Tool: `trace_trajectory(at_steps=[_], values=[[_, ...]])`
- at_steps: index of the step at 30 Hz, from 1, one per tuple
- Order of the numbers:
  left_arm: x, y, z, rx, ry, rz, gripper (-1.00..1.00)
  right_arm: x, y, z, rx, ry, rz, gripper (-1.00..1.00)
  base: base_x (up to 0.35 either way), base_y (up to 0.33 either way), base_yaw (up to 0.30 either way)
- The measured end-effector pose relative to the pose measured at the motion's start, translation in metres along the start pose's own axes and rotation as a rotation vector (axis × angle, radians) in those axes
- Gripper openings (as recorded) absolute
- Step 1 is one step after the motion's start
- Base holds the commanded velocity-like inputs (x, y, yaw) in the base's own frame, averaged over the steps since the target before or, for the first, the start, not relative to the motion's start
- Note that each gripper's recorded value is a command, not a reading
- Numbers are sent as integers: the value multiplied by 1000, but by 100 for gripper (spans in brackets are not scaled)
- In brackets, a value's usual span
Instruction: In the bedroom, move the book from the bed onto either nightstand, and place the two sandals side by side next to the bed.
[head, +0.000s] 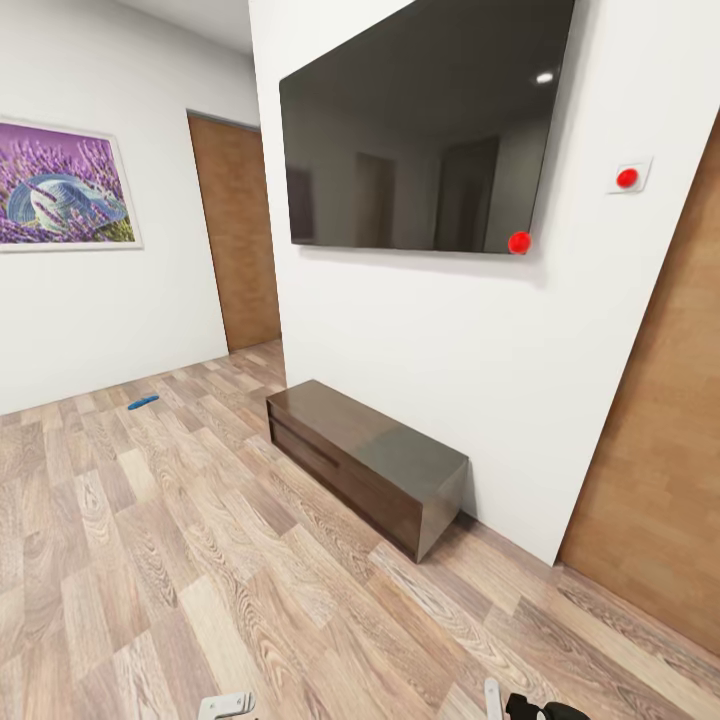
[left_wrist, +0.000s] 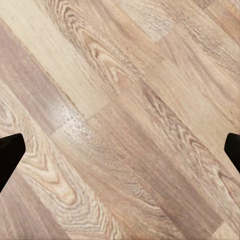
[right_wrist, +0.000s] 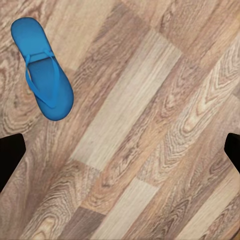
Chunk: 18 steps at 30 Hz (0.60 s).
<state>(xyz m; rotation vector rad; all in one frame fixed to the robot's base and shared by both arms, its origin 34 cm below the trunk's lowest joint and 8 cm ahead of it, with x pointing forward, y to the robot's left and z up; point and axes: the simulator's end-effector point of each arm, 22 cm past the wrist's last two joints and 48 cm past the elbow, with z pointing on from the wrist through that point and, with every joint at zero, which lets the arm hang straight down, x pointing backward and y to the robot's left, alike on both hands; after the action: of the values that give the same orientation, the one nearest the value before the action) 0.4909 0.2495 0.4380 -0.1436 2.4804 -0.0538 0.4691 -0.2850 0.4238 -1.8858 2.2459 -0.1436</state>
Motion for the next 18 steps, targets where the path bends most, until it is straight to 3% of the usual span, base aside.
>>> trace_trajectory(at_steps=[18], values=[[16, 4, 25, 1, -20, -1, 100, 5, 15, 35, -3, 1, 0, 100, 0, 0, 0]])
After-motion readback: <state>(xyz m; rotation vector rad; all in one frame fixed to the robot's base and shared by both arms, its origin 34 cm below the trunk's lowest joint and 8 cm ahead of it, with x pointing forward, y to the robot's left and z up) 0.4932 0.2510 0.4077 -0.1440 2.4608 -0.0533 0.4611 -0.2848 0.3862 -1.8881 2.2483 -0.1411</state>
